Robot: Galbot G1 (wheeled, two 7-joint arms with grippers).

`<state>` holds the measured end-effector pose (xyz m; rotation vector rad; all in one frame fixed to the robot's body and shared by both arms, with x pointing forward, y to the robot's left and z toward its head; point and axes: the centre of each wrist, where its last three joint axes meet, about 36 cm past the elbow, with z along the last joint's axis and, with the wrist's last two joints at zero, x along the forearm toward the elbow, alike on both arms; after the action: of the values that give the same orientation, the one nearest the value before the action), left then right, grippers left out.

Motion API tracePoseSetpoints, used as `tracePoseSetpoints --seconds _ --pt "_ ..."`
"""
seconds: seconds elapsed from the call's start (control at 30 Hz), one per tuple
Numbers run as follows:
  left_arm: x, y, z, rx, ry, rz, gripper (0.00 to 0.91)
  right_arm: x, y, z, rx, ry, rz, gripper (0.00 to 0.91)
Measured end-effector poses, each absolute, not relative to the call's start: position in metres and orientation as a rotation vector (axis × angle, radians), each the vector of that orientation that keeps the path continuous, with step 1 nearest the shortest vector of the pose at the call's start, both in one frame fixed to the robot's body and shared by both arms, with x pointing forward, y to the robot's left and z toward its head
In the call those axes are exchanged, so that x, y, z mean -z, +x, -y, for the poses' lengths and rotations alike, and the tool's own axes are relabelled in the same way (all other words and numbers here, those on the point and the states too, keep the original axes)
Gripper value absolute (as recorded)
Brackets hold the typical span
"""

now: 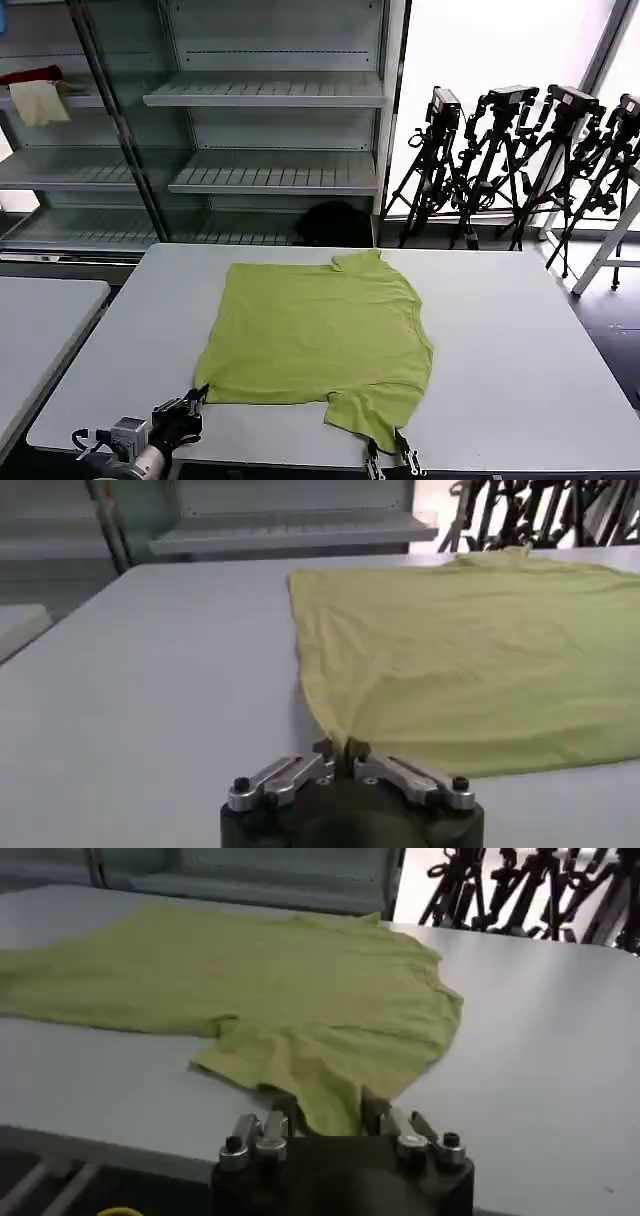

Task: Fold and organize the clothes.

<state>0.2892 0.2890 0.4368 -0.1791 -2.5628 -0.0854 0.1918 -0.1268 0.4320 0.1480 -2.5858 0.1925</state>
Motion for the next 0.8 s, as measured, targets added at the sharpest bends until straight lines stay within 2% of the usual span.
tracePoseSetpoints --seconds 0.4,0.8 --pt "-0.444 0.289 -0.286 0.113 -0.227 2.613 0.000 -0.443 0.201 0.132 -0.185 0.146 2.623 0.000" --pt "-0.459 0.292 -0.281 0.115 -0.248 2.673 0.000 -0.477 0.219 0.149 -0.189 0.154 2.737 0.000"
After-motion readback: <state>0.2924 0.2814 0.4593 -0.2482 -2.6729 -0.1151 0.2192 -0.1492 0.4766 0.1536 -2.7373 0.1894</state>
